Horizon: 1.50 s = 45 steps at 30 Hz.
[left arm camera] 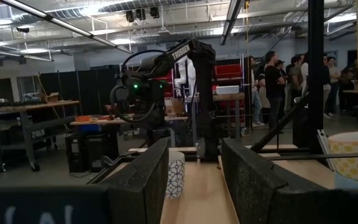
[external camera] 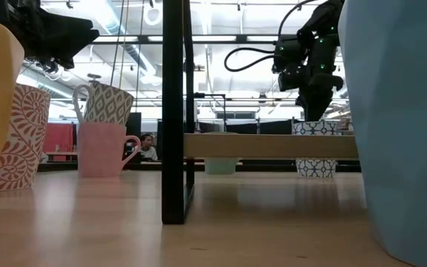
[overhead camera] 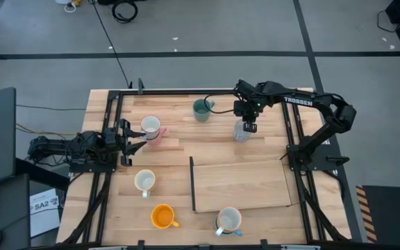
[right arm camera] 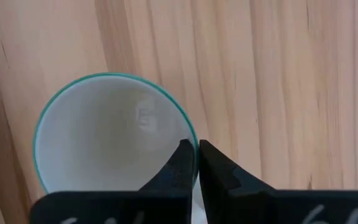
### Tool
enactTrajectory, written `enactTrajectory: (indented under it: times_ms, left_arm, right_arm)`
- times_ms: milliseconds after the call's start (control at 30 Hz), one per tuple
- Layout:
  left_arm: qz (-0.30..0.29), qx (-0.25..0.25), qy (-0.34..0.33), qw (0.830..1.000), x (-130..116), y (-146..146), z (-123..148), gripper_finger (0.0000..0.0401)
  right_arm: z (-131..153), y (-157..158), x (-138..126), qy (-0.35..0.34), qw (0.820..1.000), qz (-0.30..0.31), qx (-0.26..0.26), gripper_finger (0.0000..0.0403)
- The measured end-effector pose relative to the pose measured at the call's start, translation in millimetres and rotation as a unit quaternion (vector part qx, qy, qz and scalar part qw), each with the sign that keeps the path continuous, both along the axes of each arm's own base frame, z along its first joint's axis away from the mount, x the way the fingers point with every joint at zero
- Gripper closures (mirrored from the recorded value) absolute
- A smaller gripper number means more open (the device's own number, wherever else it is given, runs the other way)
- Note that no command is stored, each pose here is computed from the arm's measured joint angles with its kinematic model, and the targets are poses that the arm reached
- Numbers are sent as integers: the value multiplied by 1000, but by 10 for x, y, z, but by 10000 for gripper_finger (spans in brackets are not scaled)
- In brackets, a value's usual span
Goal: Place coffee mugs
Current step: Put the blue patterned mug on the shelf
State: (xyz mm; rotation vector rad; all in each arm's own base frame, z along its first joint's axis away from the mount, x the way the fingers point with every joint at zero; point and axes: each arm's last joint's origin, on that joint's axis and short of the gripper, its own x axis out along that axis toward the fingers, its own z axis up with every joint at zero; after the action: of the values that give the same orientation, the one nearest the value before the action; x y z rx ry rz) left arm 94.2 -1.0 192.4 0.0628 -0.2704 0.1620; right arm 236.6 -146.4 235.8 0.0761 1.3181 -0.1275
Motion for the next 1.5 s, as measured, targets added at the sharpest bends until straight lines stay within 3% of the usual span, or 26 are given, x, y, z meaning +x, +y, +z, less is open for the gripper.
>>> enactTrajectory:
  times_ms: [167, 367, 767, 1167, 1500]
  left_arm:
    - [0, 0, 0, 1000, 0, 0, 0, 246]
    - [0, 0, 0, 1000, 0, 0, 0, 246]
    - [0, 0, 0, 1000, 0, 0, -1, 246]
    - [0, 0, 0, 1000, 0, 0, 0, 246]
    - [0, 0, 0, 1000, 0, 0, -1, 246]
  right_arm:
    - [54, 48, -5, 8, 1000, 7, 3, 389]
    - [306, 133, 14, 30, 999, 18, 14, 389]
    - [721, 602, 34, 55, 988, 33, 140, 389]
    - [1027, 1283, -186, 26, 990, 51, 126, 390]
    - [922, 1604, -638, 32, 994, 37, 99, 390]
